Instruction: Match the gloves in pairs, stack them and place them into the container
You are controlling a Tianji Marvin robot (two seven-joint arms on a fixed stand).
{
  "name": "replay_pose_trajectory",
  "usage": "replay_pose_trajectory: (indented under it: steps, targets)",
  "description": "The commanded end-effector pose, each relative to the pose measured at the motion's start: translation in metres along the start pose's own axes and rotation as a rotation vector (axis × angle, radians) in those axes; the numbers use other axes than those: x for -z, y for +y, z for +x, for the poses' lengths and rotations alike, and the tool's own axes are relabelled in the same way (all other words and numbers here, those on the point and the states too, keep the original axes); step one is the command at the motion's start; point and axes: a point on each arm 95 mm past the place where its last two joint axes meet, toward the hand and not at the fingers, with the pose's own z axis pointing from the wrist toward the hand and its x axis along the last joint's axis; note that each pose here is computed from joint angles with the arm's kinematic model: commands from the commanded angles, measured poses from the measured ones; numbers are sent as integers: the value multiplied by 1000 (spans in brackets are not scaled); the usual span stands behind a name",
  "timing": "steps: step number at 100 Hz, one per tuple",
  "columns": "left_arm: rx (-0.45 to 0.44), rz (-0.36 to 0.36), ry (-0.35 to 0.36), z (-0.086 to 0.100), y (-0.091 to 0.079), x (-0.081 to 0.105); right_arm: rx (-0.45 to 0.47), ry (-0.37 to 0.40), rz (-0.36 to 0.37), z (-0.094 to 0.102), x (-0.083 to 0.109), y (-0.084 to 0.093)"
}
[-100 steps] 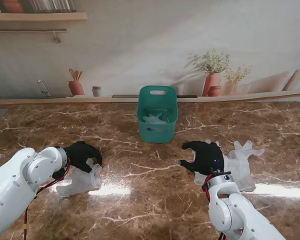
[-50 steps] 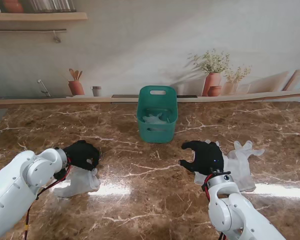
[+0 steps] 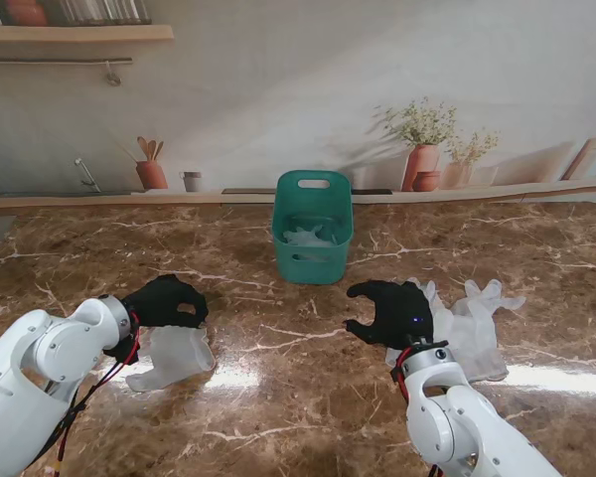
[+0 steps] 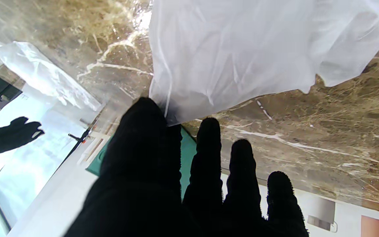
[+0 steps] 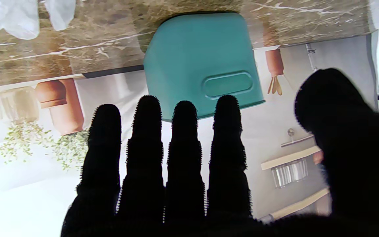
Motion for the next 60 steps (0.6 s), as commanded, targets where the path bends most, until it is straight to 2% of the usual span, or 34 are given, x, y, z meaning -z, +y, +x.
replay_pose_trajectory:
  steps: [1, 11, 26, 44, 60]
  targets:
    - [17, 15, 5, 6, 3, 1, -20, 19, 26, 9, 3, -5]
    - [87, 36, 20, 15, 3, 3, -55, 44, 62, 18, 3, -11]
    - [97, 33, 39, 21, 4, 2, -121, 91, 133, 35, 3, -27]
    - [206, 69, 68, 34, 11, -5, -204, 131, 199, 58, 2, -44]
    - [317, 126, 96, 46, 19, -10, -290, 108, 289, 73, 0, -57]
